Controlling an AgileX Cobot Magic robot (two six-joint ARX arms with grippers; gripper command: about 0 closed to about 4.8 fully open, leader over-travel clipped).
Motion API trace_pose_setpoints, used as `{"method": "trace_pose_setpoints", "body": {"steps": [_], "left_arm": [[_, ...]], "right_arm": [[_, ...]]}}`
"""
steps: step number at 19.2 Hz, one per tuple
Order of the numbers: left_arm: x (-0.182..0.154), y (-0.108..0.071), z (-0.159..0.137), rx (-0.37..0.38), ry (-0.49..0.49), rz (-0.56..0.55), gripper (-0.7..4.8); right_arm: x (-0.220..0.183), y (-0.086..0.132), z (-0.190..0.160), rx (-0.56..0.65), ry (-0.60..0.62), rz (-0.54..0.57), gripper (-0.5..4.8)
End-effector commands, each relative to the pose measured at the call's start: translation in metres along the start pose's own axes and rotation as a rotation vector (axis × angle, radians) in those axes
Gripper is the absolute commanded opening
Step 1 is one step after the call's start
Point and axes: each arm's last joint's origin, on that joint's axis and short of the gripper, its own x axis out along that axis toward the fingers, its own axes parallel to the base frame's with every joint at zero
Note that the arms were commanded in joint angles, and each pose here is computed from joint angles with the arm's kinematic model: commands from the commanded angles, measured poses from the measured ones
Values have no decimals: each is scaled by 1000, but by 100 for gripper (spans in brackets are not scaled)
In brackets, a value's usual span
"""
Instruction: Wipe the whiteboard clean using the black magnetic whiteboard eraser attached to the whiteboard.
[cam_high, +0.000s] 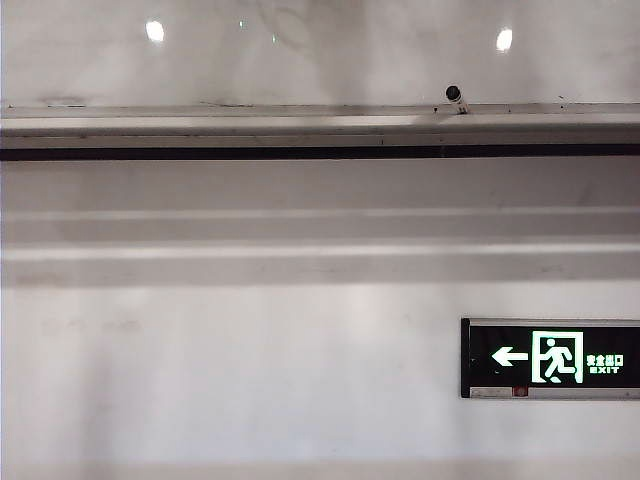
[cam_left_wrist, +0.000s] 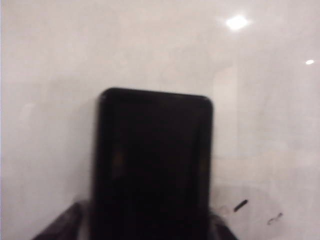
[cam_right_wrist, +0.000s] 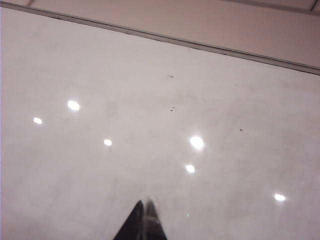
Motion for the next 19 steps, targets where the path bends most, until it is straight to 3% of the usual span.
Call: {"method": "trace_pose_setpoints", "body": {"steps": [1, 2, 5, 10, 19], "left_arm": [[0, 3, 4, -5, -18, 20, 203], [1, -3, -1, -9, -15, -9, 168], [4, -9, -11, -7, -4, -76, 146], [4, -26, -23, -9, 34, -224, 147], [2, -32, -38, -8, 143, -340, 146]], "right_arm": [[-1, -1, 4, 7, -16, 2, -1], [-1, -1, 4, 9, -22, 14, -1], [-1, -1, 4, 11, -19, 17, -1], [-2, -1, 4, 10, -15, 21, -1], [-2, -1, 4, 10, -2, 28, -1]]}}
